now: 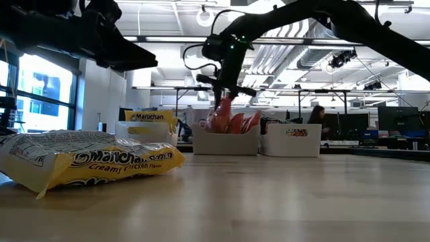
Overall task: Sort Maruchan noodles
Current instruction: Put the top orange noodle pack into the gray bin
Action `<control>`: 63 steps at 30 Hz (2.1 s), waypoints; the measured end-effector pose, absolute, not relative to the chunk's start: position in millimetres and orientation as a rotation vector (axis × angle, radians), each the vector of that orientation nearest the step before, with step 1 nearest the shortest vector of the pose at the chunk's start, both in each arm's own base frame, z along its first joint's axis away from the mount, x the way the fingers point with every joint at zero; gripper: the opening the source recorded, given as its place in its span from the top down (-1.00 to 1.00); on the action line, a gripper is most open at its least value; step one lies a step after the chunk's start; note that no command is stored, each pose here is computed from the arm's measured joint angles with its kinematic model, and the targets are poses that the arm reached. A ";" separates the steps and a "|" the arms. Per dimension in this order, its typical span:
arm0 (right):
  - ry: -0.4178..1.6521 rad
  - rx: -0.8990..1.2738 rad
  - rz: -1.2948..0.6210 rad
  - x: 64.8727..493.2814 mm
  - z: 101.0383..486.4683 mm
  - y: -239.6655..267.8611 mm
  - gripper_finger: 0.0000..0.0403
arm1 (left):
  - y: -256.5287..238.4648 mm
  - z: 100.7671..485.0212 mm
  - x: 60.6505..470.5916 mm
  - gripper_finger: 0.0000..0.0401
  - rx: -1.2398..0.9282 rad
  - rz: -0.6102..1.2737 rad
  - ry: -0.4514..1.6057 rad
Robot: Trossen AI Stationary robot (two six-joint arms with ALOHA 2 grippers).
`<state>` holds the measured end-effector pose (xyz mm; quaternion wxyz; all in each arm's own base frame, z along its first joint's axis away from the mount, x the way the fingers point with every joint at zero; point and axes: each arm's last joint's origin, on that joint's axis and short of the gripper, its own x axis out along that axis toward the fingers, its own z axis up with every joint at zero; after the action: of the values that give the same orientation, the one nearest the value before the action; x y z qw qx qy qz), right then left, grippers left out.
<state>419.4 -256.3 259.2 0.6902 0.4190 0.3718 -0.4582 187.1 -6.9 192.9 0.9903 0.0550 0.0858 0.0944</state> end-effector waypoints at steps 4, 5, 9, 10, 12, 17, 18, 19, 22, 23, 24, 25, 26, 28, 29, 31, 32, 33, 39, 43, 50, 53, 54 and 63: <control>0.833 0.940 -1.021 420.0 262.4 -254.1 0.77 | -6.9 192.9 187.1 0.06 0.110 0.189 0.172; 0.829 0.945 -1.022 420.4 263.3 -253.4 0.77 | -6.9 192.9 187.1 0.06 0.110 0.189 0.172; 0.821 0.956 -1.009 420.7 270.3 -251.0 0.77 | -6.9 192.9 187.1 0.06 0.110 0.189 0.172; 0.816 0.958 -1.005 420.0 272.6 -250.4 0.77 | -6.9 192.8 187.1 0.06 0.109 0.189 0.172; 0.827 0.957 -1.011 418.0 274.6 -249.1 0.77 | -6.9 192.9 187.1 0.06 0.110 0.189 0.172; 0.856 0.975 -1.028 415.4 272.7 -247.4 0.77 | -6.9 192.8 187.1 0.06 0.109 0.189 0.173; 0.852 0.979 -1.034 415.7 271.1 -247.7 0.77 | -6.9 192.8 187.1 0.06 0.108 0.189 0.173; 0.859 0.980 -1.037 415.3 269.9 -247.5 0.77 | -7.0 192.8 187.1 0.06 0.108 0.188 0.173; 0.878 0.984 -1.052 413.6 268.5 -246.6 0.77 | -7.0 192.7 187.1 0.06 0.100 0.187 0.172; 0.870 0.980 -1.057 413.9 268.8 -247.1 0.77 | -7.0 192.7 187.1 0.06 0.093 0.187 0.172; 0.869 0.976 -1.063 413.8 268.7 -247.2 0.77 | -7.0 192.7 187.1 0.06 0.092 0.187 0.172; 0.871 0.978 -1.067 413.5 268.6 -247.1 0.77 | -7.0 192.7 187.1 0.06 0.092 0.187 0.172; 0.867 0.984 -1.070 413.6 268.6 -247.1 0.77 | -7.0 192.7 187.1 0.06 0.091 0.187 0.172; 0.866 0.989 -1.074 414.1 267.1 -247.4 0.77 | -7.0 192.7 187.1 0.06 0.086 0.188 0.171; 0.872 0.990 -1.076 414.5 265.2 -247.7 0.77 | -7.0 192.7 187.1 0.06 0.085 0.188 0.171; 0.881 0.990 -1.079 416.9 258.7 -249.1 0.77 | -7.0 192.7 187.1 0.06 0.085 0.188 0.171; 0.887 0.990 -1.080 417.6 256.3 -249.5 0.77 | -7.0 192.7 187.1 0.06 0.085 0.188 0.171; 0.891 0.990 -1.082 418.7 253.1 -250.1 0.77 | -7.0 192.7 187.1 0.06 0.085 0.188 0.171; 0.876 0.983 -1.084 423.1 246.1 -253.0 0.77 | -7.0 192.4 187.1 0.06 0.086 0.188 0.174; 0.868 0.977 -1.091 424.6 243.9 -254.0 0.77 | -7.0 192.4 187.1 0.06 0.086 0.188 0.175; 0.866 0.968 -1.090 427.8 237.5 -255.8 0.77 | -7.0 192.3 187.1 0.06 0.086 0.188 0.176; 0.873 0.969 -1.089 429.6 232.1 -256.6 0.77 | -7.0 192.4 187.1 0.06 0.086 0.188 0.175; 0.873 0.969 -1.088 430.7 230.3 -256.8 0.77 | -7.0 192.4 187.1 0.06 0.086 0.188 0.175; 0.898 0.930 -1.074 434.9 218.7 -259.0 0.72 | -7.0 192.5 187.1 0.06 0.086 0.188 0.175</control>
<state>434.9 -259.0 218.7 0.6675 0.4121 0.3978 -0.4758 187.1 -7.0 192.5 0.9909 0.0427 0.0871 0.0938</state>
